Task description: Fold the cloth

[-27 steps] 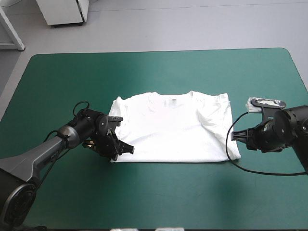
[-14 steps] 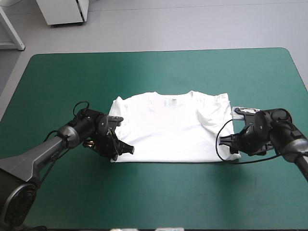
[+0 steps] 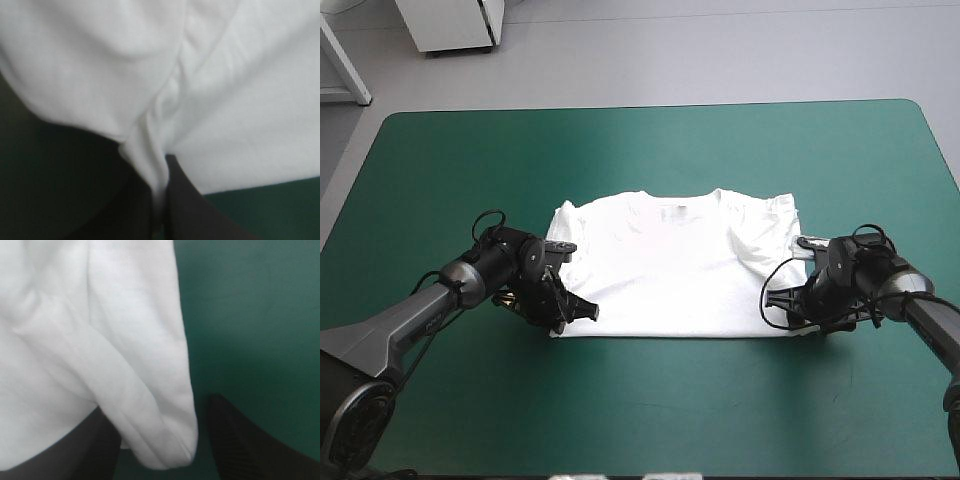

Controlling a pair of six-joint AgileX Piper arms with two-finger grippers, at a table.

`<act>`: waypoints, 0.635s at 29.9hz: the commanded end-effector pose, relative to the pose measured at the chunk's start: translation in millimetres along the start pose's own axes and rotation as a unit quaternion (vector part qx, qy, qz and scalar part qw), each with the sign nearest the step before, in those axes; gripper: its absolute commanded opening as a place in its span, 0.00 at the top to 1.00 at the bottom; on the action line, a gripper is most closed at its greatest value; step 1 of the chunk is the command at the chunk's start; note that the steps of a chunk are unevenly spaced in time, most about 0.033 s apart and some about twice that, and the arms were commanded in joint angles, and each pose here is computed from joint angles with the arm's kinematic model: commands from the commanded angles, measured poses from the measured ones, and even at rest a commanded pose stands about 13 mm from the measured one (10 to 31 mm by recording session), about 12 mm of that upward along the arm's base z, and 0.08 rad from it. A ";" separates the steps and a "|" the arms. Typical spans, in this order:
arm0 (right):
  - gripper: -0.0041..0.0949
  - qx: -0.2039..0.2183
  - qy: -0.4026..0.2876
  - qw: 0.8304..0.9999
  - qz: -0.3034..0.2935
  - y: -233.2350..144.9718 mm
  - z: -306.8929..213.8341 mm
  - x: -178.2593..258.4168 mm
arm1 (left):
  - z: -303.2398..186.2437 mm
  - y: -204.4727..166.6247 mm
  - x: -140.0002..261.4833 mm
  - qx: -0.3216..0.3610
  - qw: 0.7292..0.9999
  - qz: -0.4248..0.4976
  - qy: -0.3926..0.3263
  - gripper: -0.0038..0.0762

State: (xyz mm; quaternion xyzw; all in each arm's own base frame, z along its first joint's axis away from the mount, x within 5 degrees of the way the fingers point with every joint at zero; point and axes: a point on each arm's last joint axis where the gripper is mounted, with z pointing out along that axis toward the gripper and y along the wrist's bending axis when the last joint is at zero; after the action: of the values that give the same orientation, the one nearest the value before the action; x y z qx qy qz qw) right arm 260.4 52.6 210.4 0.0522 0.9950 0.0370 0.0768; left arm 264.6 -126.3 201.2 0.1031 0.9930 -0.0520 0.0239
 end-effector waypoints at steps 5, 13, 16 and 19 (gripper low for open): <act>0.76 -0.006 0.008 1.000 0.018 0.1 3.2 -3.3 | 6.8 -2.7 -2.6 0.005 1.000 0.001 -0.009 0.96; 0.98 -0.016 -0.025 0.999 0.019 2.3 -29.8 -6.6 | -16.5 -4.5 -7.3 0.002 1.000 0.018 -0.026 0.96; 0.98 -0.027 -0.064 0.998 0.006 5.8 -59.3 -14.7 | -39.0 -4.5 -11.4 -0.010 0.998 0.031 -0.051 0.96; 0.98 -0.036 -0.104 0.994 -0.003 9.8 -86.3 -26.5 | -65.5 -4.9 -18.4 -0.022 0.995 0.043 -0.087 0.96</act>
State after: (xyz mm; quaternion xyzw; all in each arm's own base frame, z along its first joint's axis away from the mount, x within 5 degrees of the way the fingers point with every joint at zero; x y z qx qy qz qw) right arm 270.3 55.3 261.4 0.0626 0.9890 0.0612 0.1191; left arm 276.1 -128.0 226.2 0.1293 0.9896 -0.0375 0.0501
